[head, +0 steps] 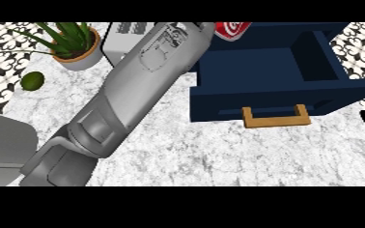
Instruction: Pick up the can, place it into the drawer and close the drawer
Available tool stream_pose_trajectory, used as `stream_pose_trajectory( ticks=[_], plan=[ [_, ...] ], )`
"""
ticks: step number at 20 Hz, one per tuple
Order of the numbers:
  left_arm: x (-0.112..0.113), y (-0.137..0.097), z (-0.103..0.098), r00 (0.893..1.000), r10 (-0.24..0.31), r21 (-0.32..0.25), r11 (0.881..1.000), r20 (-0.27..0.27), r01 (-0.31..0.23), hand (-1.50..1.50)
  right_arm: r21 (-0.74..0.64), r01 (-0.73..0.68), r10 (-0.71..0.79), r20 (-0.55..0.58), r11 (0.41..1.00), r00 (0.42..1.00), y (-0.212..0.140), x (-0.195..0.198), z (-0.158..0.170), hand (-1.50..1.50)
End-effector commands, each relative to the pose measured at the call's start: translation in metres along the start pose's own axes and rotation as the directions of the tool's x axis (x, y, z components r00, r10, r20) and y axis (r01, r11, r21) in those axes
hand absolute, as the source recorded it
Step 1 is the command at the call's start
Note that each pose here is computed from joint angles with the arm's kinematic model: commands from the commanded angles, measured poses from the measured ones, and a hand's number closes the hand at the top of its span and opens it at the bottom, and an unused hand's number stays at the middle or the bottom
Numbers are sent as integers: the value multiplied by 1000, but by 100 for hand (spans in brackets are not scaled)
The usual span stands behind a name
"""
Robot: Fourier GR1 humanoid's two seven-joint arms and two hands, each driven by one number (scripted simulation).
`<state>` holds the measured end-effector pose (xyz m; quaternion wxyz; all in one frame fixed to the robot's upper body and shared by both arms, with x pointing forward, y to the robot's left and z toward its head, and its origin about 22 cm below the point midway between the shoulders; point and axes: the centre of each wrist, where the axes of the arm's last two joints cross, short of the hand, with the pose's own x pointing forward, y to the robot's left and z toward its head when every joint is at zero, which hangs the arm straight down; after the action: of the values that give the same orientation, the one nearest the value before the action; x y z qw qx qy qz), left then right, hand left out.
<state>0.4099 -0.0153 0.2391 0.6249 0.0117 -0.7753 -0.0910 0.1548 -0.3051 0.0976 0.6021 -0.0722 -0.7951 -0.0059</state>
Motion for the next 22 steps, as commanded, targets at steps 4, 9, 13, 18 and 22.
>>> stream_pose_trajectory(
  ticks=[4, 9, 13, 18, 22],
  plan=[
    [-8, -7, -9, 998, -66, 7, 998, -8, 66, 150, -3, 10, -10, 15, 1000, 1000, 3, -2, -6, -150],
    [-29, 1, -13, 997, -71, -3, 997, -28, 71, 150, 16, 4, -4, 15, 1000, 1000, 8, -2, -14, -150],
    [-23, -6, -12, 995, -92, 29, 995, -22, 93, 150, 23, 1, -1, 6, 1000, 1000, 7, 5, -8, -150],
    [-46, -8, -4, 990, -142, 48, 989, -13, 143, 150, 18, 7, -8, 24, 1000, 1000, 12, -3, -21, -150],
    [-47, -7, -7, 987, -159, 55, 986, -26, 160, 150, 23, 8, -9, 17, 1000, 1000, 20, 4, -27, -150]
  ],
)
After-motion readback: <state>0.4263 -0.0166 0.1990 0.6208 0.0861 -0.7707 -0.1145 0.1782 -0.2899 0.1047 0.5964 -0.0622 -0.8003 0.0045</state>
